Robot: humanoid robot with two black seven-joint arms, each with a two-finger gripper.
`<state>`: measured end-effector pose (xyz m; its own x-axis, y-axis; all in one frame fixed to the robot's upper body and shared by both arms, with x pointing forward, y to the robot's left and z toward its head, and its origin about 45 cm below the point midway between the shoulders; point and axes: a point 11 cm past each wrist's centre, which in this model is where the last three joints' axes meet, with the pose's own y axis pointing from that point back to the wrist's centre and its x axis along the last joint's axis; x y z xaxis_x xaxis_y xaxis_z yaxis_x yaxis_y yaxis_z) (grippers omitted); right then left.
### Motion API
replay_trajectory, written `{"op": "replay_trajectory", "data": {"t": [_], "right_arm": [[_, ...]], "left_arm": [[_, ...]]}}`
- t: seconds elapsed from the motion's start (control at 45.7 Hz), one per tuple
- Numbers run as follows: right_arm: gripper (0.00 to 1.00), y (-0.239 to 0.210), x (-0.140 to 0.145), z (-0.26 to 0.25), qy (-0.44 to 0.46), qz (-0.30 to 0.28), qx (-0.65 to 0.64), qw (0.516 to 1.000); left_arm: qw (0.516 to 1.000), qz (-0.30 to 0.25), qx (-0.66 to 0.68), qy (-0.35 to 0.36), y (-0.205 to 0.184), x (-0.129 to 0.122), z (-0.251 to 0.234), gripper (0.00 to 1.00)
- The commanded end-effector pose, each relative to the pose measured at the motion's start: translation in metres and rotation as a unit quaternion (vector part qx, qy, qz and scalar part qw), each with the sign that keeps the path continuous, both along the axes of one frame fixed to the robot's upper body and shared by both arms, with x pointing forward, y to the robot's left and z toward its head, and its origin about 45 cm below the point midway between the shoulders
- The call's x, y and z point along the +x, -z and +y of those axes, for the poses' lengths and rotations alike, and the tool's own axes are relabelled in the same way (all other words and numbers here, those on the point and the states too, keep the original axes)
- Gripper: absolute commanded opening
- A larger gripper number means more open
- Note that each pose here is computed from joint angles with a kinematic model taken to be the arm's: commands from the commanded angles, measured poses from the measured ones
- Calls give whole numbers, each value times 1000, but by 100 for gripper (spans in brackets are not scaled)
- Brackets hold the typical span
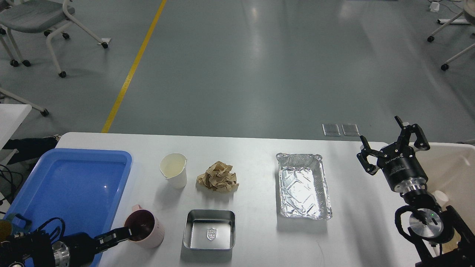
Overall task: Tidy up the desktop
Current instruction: 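Reach the left gripper down to the pink mug's handle, then grasp the pink mug with the left gripper and lift it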
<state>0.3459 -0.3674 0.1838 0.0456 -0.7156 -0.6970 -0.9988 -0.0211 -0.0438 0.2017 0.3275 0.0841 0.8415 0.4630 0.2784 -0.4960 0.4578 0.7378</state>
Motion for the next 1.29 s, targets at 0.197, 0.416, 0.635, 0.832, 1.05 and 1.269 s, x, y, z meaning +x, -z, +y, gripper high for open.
{"op": "replay_trajectory", "data": {"t": [0.197, 0.416, 0.635, 0.832, 1.05, 1.269], "right_arm": [[100, 0, 2, 3, 1, 0, 4, 1000], [100, 0, 2, 3, 1, 0, 4, 1000], [100, 0, 2, 3, 2, 1, 4, 1000], [100, 1, 2, 5, 1, 3, 4, 1000], [100, 3, 3, 9, -4, 5, 6, 1000], [100, 3, 4, 10, -7, 6, 3, 1000]], "left_arm": [[1000, -13, -21, 7, -9, 4, 3, 6], [1000, -13, -23, 2, -9, 3, 6, 1], [1000, -17, -17, 2, -14, 6, 12, 0], [999, -24, 13, -20, -46, 13, 58, 0], [996, -46, 51, -51, -110, 27, 110, 0], [990, -53, 116, -55, -157, 31, 146, 0]]}}
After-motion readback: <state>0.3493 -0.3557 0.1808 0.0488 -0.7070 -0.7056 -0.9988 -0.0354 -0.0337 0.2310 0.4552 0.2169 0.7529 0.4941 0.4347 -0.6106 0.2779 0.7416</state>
